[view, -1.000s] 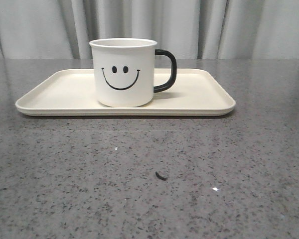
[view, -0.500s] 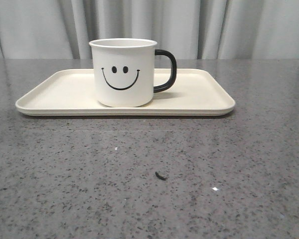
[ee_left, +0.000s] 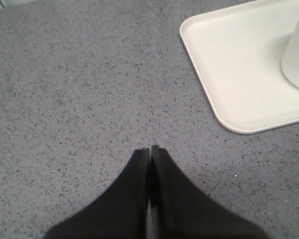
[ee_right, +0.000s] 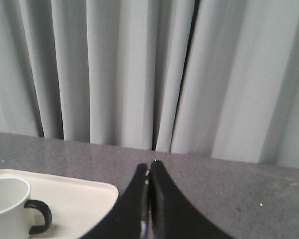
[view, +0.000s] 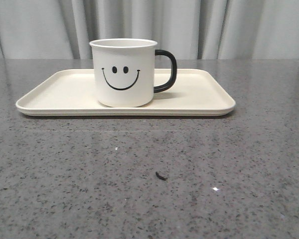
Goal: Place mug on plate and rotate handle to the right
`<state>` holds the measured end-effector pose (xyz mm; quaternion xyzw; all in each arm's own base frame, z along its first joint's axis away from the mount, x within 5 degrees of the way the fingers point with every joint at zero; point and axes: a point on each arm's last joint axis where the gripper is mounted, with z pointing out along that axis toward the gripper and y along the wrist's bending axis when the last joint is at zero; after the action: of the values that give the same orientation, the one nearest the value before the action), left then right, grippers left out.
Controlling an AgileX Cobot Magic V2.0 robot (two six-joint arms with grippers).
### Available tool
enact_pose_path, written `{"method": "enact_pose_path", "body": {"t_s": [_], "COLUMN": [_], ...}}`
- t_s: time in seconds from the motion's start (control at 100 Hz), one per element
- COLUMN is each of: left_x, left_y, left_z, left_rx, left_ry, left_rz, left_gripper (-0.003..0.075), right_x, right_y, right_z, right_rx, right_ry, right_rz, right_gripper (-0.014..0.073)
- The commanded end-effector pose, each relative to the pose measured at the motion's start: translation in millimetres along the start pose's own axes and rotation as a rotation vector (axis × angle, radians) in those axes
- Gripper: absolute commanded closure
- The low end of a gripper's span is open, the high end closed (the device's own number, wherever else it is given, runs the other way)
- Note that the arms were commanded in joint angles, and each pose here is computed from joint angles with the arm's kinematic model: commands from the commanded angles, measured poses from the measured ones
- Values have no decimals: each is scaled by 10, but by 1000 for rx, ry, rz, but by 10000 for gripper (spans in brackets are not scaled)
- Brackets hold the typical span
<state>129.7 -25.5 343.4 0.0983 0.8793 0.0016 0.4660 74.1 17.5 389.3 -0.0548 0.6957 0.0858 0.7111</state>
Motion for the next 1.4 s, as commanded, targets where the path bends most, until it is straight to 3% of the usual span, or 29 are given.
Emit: {"method": "enact_pose_path", "body": {"t_s": [0.0,0.2,0.57,0.8,1.2,1.39], "left_x": [-55,-29,-114,-51,-57,-127], "left_y": [-10,-23,-37,-49,-35,-74], "left_z": [-9,20,6,16,21,-7], "left_rx": [14,23,40,55,37,61], "left_ry": [-98,-107,-201,-131,-136,-284], "left_rz": [-14,-16,-16,-50,-26,19], "left_gripper": [739,739,739,739,739,739], "right_x": [-4,129,137,137,137,137], "right_y": [-42,-30,-27,-27,-27,-27], "right_z": [15,42,42,42,42,42], "right_rx": [41,21,17,17,17,17], "right_ry": [-64,16,24,24,24,24], "right_rz": [8,13,13,13,13,13], "right_gripper": [683,683,683,683,683,683]}}
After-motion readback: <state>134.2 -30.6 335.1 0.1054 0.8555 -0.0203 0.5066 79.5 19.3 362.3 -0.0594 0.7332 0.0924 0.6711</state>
